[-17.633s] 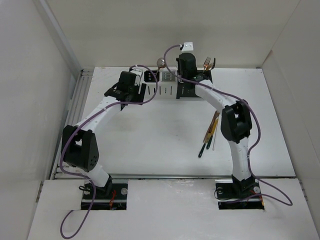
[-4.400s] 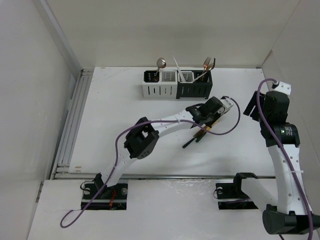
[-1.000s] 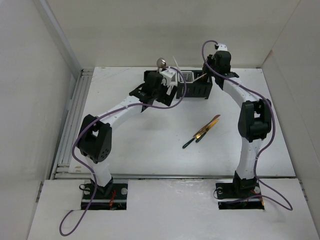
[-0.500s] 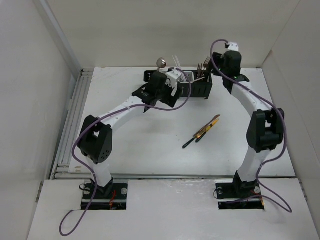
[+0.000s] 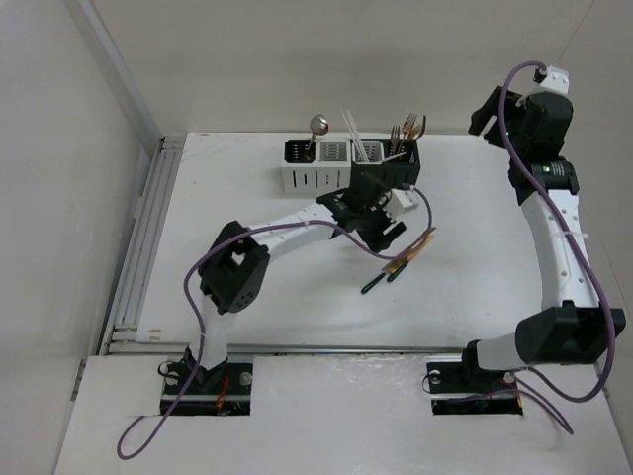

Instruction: Sort the eating utensils into containers

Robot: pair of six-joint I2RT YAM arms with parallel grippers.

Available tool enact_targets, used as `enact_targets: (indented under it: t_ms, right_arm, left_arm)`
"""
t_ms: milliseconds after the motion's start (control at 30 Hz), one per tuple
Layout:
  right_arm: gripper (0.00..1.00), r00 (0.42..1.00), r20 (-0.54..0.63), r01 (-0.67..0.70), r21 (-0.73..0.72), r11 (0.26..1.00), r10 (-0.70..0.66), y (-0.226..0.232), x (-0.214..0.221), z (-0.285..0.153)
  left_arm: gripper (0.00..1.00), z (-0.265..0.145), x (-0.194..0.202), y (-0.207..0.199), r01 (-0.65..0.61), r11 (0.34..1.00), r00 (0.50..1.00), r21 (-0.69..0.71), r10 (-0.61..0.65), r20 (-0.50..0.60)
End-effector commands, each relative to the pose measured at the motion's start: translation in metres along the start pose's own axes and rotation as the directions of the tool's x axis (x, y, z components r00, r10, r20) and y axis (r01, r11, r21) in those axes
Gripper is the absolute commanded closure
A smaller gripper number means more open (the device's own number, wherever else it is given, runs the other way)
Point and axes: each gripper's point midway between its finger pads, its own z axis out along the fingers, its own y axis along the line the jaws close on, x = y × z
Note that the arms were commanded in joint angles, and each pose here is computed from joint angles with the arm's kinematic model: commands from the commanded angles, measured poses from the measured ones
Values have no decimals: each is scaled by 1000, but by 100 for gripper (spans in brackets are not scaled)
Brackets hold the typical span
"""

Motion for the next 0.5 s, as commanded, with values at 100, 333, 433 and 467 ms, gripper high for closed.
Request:
enact_targets:
  t_ms: [100, 333, 433, 467]
  right_arm:
    - [20, 987, -159, 22, 37, 999, -16, -25, 61, -62]
    - [20, 978, -209, 27, 11, 1000, -24, -27, 87, -88]
    - [20, 975, -223, 22, 36, 999, -14, -32, 94, -96]
    - [20, 973, -232, 14, 40, 999, -4, -33, 98, -95]
  left_arm:
    - [48, 21, 10, -42, -62, 989, 994, 133, 73, -78]
    - [52, 30, -34, -77, -85, 984, 996, 154, 84, 9]
    - [60, 46, -18, -94, -91, 977, 995, 191, 98, -29]
    - [60, 51, -17, -95, -76, 979, 996, 191, 85, -36]
